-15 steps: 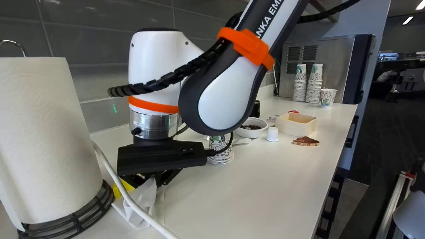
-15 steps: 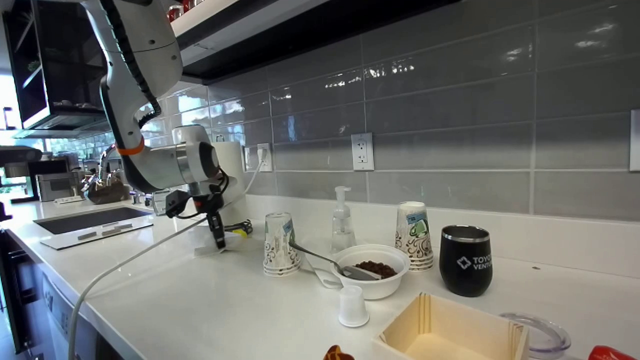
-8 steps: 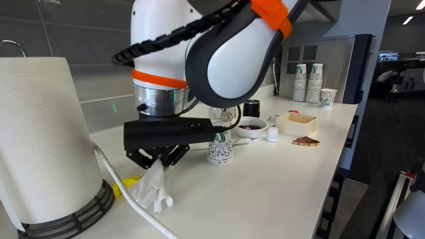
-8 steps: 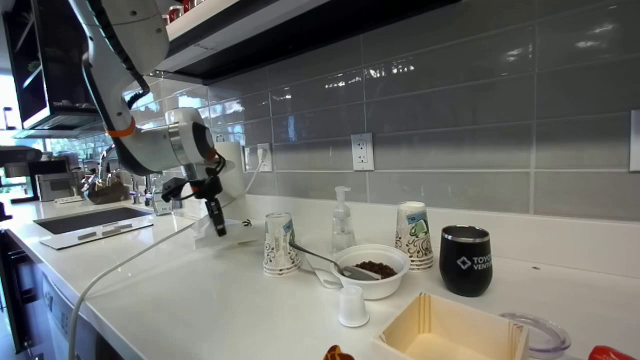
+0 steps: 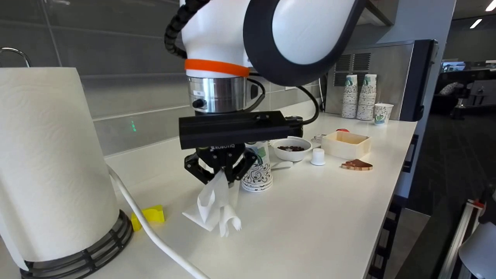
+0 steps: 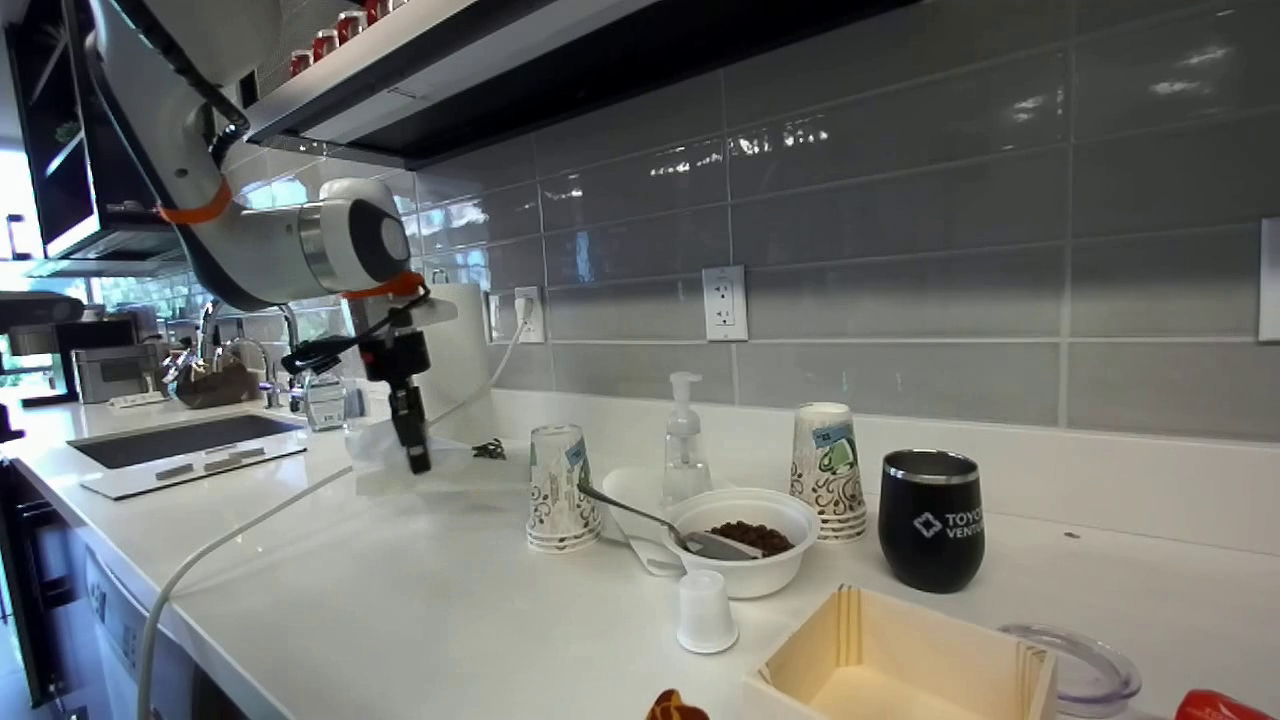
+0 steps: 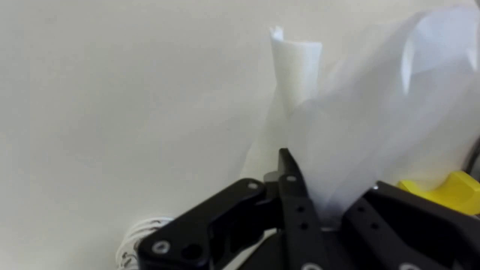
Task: Use the white napkins on the left to wipe the counter.
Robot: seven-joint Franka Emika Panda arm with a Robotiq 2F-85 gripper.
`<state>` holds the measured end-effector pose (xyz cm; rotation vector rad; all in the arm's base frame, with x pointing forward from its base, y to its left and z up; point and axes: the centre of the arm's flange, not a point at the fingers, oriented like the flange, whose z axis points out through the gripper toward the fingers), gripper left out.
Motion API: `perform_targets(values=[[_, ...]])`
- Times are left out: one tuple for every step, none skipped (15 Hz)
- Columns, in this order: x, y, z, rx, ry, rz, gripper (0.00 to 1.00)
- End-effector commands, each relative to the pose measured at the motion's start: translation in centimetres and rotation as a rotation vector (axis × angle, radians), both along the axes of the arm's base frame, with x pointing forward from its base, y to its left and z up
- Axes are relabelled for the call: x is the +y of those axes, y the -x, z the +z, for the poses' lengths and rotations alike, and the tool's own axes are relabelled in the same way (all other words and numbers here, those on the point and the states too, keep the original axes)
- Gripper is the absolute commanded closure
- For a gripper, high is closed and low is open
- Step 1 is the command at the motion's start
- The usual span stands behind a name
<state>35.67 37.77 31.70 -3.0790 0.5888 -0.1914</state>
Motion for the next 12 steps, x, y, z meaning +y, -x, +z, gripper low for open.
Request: perform_targets(values=[[-2.1, 2.0, -3.5, 0.074, -0.063, -0.056, 0.99], [-2.3, 2.5, -4.7, 0.088, -0.084, -0.076, 0.99], [-2.5, 3.0, -5.5, 0.103, -0.098, -0.096, 0.99], [-2.8, 3.5, -6.2, 0.114, -0.113, -0.117, 0.99], [-3.3, 4.1, -6.8, 0.134, -0.128, -0.145, 0.99], [-3.8, 4.6, -7.3, 0.161, -0.140, -0.176, 0.99], [-4.3, 5.2, -7.8, 0.189, -0.146, -0.209, 0.99], [-4.7, 5.7, -8.2, 0.215, -0.137, -0.250, 0.99], [-5.1, 6.1, -8.4, 0.235, -0.133, -0.290, 0.99], [-5.5, 6.3, -8.5, 0.249, -0.117, -0.335, 0.99], [-6.0, 6.7, -8.5, 0.265, -0.082, -0.392, 0.99], [-6.6, 7.1, -8.5, 0.275, -0.065, -0.425, 0.99]])
